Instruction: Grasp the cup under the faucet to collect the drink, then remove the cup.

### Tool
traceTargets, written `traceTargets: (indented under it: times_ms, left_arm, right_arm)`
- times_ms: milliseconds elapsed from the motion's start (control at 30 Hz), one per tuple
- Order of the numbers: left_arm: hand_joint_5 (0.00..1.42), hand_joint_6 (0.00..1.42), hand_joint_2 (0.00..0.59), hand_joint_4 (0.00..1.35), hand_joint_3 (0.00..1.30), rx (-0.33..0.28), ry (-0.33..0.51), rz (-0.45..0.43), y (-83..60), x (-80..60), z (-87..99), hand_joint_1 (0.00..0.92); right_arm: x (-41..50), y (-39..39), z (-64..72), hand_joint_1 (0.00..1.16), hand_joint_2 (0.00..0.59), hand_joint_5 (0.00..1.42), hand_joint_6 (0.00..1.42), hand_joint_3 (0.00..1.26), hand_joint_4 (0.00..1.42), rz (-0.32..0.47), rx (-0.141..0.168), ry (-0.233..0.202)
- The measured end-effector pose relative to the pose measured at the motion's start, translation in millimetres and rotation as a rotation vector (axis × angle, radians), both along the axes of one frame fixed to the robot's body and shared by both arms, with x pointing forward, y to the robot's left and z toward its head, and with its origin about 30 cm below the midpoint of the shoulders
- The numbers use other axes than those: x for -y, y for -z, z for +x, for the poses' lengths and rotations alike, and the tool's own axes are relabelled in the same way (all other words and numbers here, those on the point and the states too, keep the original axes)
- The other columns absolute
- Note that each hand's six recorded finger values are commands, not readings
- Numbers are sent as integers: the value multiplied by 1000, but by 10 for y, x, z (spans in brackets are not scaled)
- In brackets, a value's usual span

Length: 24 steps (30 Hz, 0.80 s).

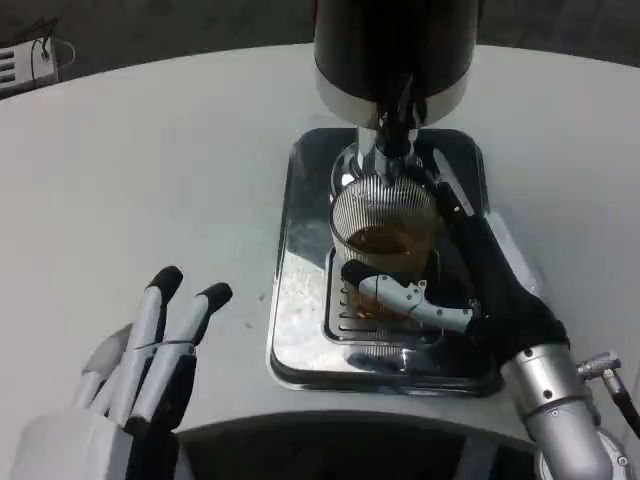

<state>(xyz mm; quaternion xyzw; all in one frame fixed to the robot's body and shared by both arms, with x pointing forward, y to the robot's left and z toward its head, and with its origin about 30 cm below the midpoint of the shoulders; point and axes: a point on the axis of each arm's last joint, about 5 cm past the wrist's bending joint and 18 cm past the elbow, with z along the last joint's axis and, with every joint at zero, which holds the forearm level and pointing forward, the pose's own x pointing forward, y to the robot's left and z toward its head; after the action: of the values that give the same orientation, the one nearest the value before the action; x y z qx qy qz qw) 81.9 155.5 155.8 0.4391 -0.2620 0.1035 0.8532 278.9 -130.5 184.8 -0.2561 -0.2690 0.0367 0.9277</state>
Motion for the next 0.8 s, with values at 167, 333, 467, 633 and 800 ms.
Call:
traceTargets:
  times_ms: [167,333,467,633,800]
  left_arm:
    - [262,124,142,0,168,0,-4,-3,-8,2,-13,0]
    - [262,124,141,1,173,-3,-13,-12,-5,8,-23,0]
    - [262,124,141,4,174,3,-15,-16,-20,13,-24,0]
    - [262,124,140,6,175,7,-22,-15,-38,9,-37,0]
    - [262,124,140,6,175,3,-32,-10,-43,-5,-44,0]
  right_arm:
    - [-3,-5,21,682,172,169,249,24,114,0,-2,1]
    - [-4,-8,34,710,163,207,264,60,151,0,-3,0]
    - [-8,-1,54,739,162,230,281,85,176,-3,-10,-1]
    - [-26,-10,71,782,166,270,356,125,219,-6,-9,-8]
    - [-58,-2,68,854,166,373,543,210,318,-4,-10,-23]
